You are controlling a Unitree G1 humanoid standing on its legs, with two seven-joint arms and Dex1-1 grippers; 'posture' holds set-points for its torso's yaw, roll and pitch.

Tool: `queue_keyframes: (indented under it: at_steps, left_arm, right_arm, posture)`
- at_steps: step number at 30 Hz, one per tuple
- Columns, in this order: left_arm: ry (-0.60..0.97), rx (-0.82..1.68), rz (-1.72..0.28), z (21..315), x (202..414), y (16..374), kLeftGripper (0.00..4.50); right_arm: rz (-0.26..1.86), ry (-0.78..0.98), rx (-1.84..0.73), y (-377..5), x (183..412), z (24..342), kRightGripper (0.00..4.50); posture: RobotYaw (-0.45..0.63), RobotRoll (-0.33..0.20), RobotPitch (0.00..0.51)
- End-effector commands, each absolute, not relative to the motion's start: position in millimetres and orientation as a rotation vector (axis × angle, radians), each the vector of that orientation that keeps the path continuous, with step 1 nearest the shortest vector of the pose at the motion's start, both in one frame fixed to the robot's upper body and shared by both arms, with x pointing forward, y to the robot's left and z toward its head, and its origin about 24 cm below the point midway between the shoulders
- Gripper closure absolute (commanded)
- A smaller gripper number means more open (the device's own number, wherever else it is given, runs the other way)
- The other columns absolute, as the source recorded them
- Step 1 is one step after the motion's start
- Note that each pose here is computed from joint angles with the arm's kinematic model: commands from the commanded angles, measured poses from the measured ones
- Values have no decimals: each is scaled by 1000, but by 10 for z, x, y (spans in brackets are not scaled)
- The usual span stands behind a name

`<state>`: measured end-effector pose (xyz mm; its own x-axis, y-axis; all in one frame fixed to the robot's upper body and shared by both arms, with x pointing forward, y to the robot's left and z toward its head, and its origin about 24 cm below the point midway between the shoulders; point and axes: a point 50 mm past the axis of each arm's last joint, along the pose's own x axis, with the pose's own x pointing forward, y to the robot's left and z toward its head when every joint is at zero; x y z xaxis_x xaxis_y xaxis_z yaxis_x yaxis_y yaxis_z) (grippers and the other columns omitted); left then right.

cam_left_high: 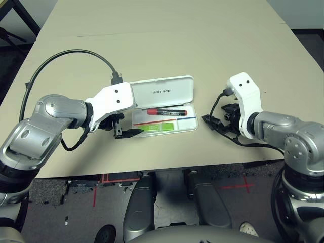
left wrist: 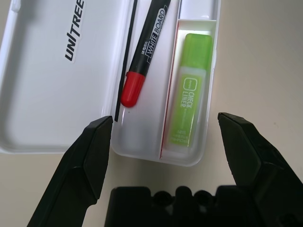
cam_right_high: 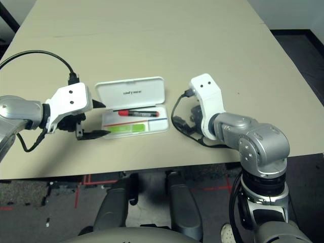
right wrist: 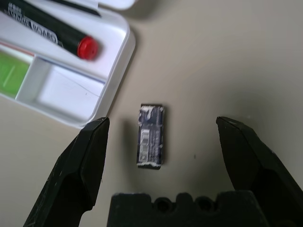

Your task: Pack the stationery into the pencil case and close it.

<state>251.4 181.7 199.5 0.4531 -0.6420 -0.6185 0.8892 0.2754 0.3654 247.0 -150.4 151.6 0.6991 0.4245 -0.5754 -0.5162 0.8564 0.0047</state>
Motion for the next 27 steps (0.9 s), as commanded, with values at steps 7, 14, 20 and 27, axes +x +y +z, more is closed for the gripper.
queue_keyframes:
  at_steps: [7, 14, 20, 27]
  left_arm:
    - [388, 754, -1066, 1987, 2494, 1789, 38]
    - [385, 752, -1061, 1990, 2494, 1782, 38]
    - [384, 751, -1063, 1987, 2491, 1775, 12]
    - [385, 749, -1064, 1980, 2492, 1776, 0]
  right_arm:
    - [531, 646, -179, -1447, 2444, 1433, 0]
    - [530, 670, -180, -1423, 2439, 1374, 0]
    - [525, 687, -171, -1427, 2436, 1337, 181]
    - [510, 701, -175, -1465, 2436, 1316, 2438]
  posture:
    - [-11, 0, 259]
    - [-8, 0, 258]
    - [-7, 0, 258]
    - [-8, 0, 259]
